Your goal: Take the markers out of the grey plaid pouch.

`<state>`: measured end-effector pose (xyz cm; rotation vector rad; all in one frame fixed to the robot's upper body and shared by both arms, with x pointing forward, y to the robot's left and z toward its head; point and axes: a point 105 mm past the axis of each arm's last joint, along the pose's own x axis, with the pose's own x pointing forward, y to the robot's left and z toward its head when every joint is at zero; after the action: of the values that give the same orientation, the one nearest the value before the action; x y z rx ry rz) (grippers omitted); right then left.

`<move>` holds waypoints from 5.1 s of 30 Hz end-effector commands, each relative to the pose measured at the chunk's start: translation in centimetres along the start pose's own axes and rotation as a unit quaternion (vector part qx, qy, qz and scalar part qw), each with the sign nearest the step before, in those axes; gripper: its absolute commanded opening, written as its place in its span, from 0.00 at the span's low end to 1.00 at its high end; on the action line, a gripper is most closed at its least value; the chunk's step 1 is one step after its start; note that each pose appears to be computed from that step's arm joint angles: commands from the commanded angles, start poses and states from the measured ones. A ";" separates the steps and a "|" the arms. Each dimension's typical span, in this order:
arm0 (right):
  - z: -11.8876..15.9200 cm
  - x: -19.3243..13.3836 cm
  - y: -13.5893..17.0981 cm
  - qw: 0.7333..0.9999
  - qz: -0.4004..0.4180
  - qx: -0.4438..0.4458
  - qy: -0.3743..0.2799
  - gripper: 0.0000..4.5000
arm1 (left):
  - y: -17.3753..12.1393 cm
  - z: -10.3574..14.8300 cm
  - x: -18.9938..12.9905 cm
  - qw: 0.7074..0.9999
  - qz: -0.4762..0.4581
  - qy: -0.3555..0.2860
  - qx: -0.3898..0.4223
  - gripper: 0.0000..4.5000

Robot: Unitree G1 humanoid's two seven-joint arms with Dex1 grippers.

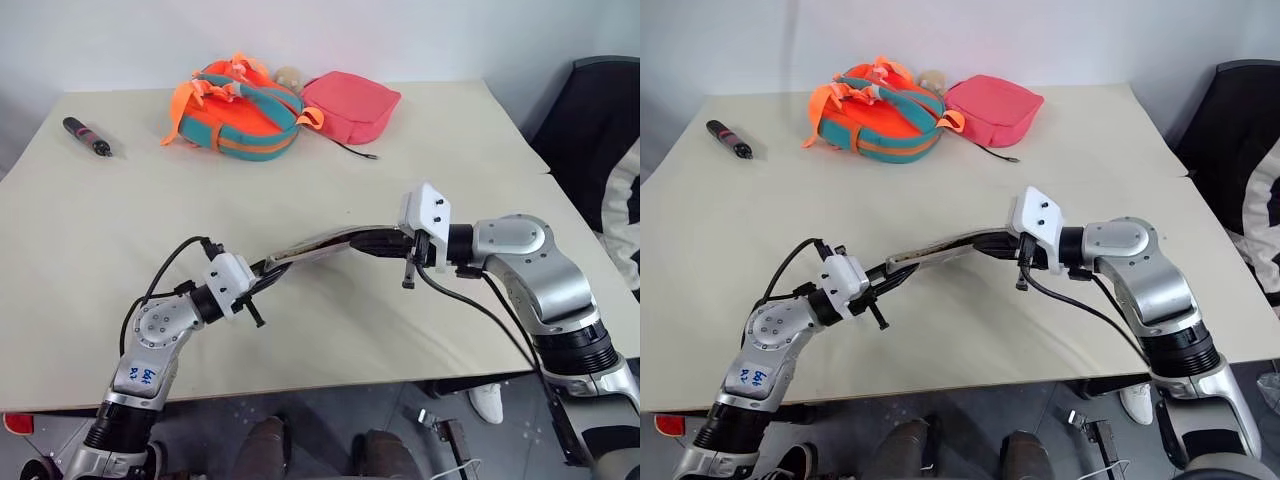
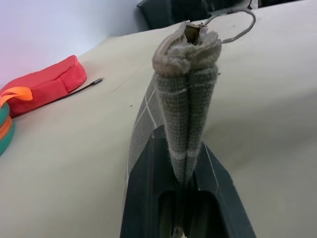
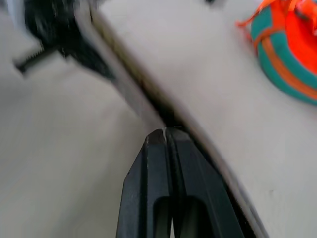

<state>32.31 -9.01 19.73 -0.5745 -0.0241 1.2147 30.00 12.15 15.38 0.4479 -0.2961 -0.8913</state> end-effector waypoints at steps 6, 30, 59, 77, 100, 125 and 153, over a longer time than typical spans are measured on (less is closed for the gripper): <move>1.2 -0.2 -0.8 0.999 -0.011 -0.017 -0.025 0.02 | -0.3 1.0 0.0 0.999 -0.007 -0.010 0.031 0.00; 0.5 -0.5 -1.3 1.000 -0.017 -0.014 -0.017 0.02 | -0.5 1.0 0.3 0.999 -0.006 -0.011 0.037 0.00; 0.1 -0.5 -1.7 0.999 -0.030 -0.028 -0.009 0.02 | -0.3 1.9 0.9 0.999 -0.012 -0.022 0.025 0.00; -0.6 -1.4 -1.9 0.985 0.010 -0.148 0.086 0.02 | -1.2 3.7 2.1 0.995 -0.060 -0.058 -0.045 0.00; -2.2 0.0 0.6 0.965 0.112 -0.173 0.164 0.51 | -3.3 2.7 1.5 0.957 -0.111 -0.029 -0.267 0.00; 1.6 0.1 0.3 0.953 0.173 -0.190 0.157 0.21 | -1.5 5.0 1.7 0.869 -0.123 -0.109 -0.467 0.00; -2.9 3.3 0.9 0.936 0.167 -0.214 0.223 0.63 | -4.4 1.4 1.2 0.880 -0.109 -0.038 -0.462 0.00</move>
<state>33.35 -6.70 15.96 -1.2676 0.1876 1.4058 27.54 8.72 13.39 -0.4583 0.1856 -1.1235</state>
